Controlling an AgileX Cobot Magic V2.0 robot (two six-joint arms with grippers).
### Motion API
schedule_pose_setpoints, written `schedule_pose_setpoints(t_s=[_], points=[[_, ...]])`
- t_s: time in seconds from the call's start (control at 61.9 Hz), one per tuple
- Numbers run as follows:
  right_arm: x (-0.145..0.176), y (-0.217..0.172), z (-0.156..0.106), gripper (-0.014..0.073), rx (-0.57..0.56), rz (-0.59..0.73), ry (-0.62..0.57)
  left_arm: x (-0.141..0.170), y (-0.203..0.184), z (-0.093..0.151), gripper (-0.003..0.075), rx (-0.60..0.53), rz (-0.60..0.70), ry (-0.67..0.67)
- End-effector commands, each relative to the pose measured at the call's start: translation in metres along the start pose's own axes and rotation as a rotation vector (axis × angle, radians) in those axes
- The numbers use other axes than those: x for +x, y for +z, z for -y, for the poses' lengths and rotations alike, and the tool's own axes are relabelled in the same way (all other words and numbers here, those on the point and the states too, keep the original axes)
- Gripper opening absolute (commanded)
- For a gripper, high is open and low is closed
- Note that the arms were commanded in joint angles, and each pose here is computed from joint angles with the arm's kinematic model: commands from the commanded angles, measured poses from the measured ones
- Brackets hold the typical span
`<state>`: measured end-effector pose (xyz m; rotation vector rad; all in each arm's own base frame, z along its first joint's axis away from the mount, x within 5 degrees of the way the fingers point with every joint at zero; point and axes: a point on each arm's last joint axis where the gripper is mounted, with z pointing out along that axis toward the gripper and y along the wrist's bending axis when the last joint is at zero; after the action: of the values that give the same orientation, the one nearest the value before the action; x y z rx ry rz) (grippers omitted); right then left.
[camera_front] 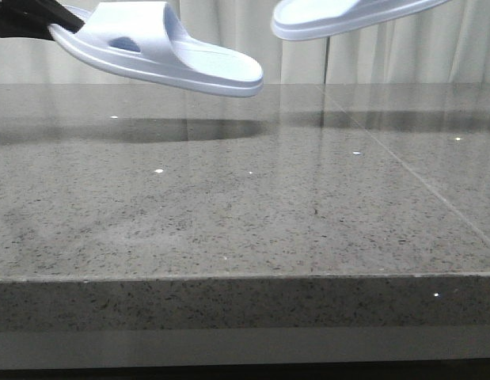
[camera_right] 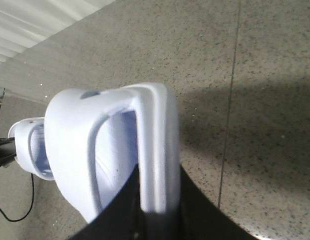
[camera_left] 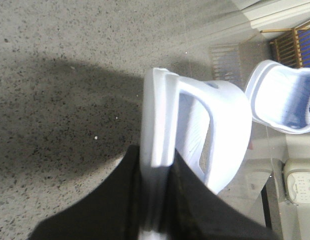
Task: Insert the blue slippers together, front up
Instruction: 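Bring the right gripper's slipper over the left gripper's slipper, nesting them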
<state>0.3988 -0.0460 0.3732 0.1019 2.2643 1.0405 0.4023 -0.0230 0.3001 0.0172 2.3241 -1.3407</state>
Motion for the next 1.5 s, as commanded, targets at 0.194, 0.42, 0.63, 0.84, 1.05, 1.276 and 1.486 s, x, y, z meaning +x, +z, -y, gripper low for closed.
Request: schedule_pose_setpoints(t_s=[0.194, 0.42, 0.63, 0.84, 1.05, 1.276, 1.486], points=[[0.013, 0.003, -0.066, -0.0063, -0.200, -0.078, -0.088, -0.003, -0.017, 0.043, -0.0019, 0.161, 0.033, 0.032], [0.011, 0.021, -0.061, -0.0063, -0.220, -0.074, -0.059, -0.001, -0.010, 0.049, -0.0019, 0.185, 0.021, 0.034], [0.010, 0.027, -0.056, -0.0063, -0.234, -0.073, -0.044, 0.002, -0.002, 0.057, -0.0019, 0.216, 0.009, 0.036], [0.009, 0.030, -0.054, -0.0063, -0.252, -0.078, -0.033, 0.004, 0.005, 0.065, -0.0019, 0.256, 0.003, 0.032], [0.009, 0.029, -0.058, -0.0063, -0.290, -0.079, -0.024, 0.001, 0.004, 0.071, -0.0019, 0.317, 0.034, 0.009], [0.012, 0.041, -0.069, -0.0063, -0.375, -0.090, -0.023, 0.003, 0.012, 0.080, -0.0019, 0.360, 0.026, 0.003], [0.024, 0.071, -0.079, -0.0063, -0.422, -0.161, -0.025, 0.014, 0.031, 0.096, -0.0019, 0.393, -0.033, 0.019]])
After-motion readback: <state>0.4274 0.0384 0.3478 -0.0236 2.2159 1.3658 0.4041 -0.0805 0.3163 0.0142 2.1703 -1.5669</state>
